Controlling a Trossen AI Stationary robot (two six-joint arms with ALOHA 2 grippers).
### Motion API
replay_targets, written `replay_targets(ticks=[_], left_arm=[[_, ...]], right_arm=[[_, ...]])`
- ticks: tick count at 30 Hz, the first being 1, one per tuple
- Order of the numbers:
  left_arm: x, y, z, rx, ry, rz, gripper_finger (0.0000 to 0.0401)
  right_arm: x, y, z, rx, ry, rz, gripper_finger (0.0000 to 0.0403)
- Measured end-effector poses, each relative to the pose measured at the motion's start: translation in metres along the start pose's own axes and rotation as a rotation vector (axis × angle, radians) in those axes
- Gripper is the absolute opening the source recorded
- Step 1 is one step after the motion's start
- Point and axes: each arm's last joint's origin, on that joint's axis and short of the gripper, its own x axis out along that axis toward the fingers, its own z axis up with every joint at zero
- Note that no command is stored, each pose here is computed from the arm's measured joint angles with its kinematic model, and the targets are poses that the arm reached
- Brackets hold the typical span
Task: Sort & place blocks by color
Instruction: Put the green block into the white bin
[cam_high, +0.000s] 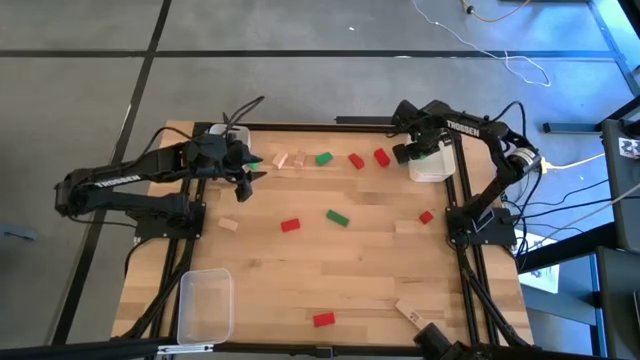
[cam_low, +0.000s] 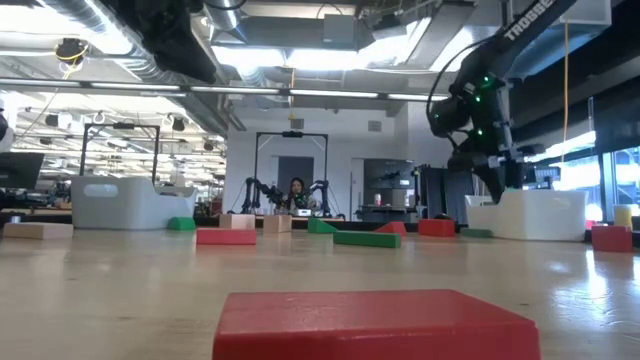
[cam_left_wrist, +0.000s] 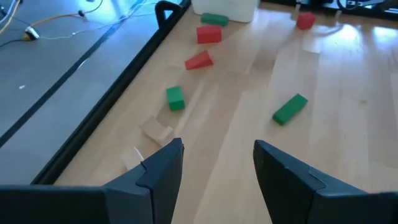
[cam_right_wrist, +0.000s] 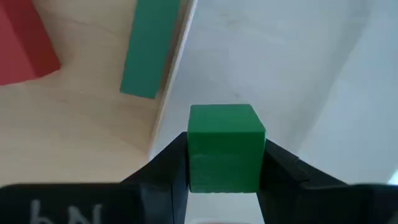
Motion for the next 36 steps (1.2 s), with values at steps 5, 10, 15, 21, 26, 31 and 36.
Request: replay_targets(ticks=[5, 10, 15, 21, 26, 31, 36], left_arm=[[0.000, 0.002, 0.000, -0.007, 0.003, 0.012, 0.0188], [0.000, 0.003, 0.000, -0.008, 0.004, 0.010, 0.0188], [0.000, 0.003, 0.000, -0.008, 0.004, 0.009, 0.0188], [0.000, 0.003, 0.000, -0.012, 0.005, 0.009, 0.0189], [0.000, 0.003, -0.002, -0.020, 0.022, 0.021, 0.0189], [0.000, 0.004, -0.006, -0.039, 0.062, 0.046, 0.0189], [0.000, 0.004, -0.010, -0.087, 0.100, 0.047, 0.0189]], right_arm=[[0.015, -0.005, -0.001, 0.027, -0.003, 0.014, 0.0132], [0.022, -0.006, -0.005, 0.030, 0.016, 0.021, 0.0132], [0.026, -0.006, -0.007, 0.027, 0.018, 0.020, 0.0177], [0.026, -0.006, -0.007, 0.026, 0.018, 0.018, 0.0216], [0.026, -0.005, -0.007, 0.024, 0.032, 0.048, 0.0220], [0.010, -0.004, -0.002, -0.049, 0.047, 0.088, 0.0221], [-0.025, 0.006, 0.007, -0.153, -0.034, 0.114, 0.0222]])
